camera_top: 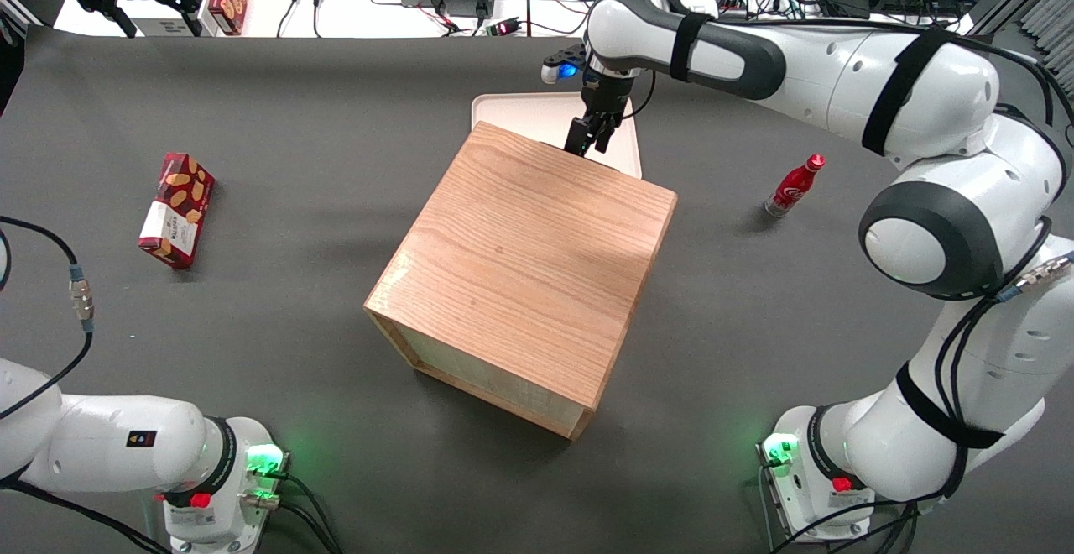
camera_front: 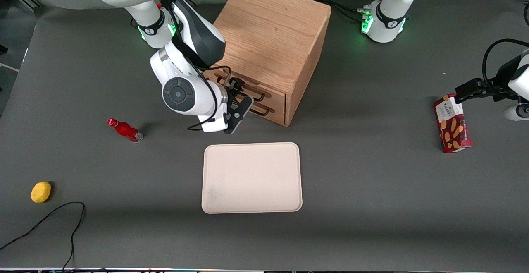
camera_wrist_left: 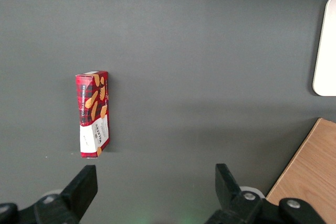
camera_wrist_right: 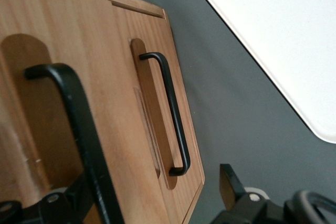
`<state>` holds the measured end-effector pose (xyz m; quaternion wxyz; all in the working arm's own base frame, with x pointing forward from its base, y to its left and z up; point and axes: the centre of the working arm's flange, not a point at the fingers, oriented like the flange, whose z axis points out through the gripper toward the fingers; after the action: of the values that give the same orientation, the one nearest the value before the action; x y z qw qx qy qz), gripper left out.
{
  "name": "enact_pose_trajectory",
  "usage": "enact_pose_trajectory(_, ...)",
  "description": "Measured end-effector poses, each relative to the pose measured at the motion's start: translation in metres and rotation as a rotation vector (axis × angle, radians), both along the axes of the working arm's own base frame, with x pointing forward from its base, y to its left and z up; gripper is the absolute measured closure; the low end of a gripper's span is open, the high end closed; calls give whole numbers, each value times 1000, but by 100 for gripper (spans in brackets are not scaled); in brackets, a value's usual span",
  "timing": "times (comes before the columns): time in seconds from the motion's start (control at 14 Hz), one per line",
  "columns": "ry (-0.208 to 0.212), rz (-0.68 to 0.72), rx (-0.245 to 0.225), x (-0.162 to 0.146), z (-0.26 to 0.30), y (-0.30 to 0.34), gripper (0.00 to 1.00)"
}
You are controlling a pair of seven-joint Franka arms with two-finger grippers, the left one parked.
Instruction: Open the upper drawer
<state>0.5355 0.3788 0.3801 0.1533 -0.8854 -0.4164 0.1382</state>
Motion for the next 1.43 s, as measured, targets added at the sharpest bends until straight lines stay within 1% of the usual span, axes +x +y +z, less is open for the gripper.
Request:
enact_pose_trajectory(0.57, -17, -22, 2, 8, -2, -9, 0)
enact_pose_trajectory(0.86, -34, -42, 10, 17, 3, -16, 0)
enact_pose_trajectory(1.43, -51, -77, 21, 37, 8, -36, 0)
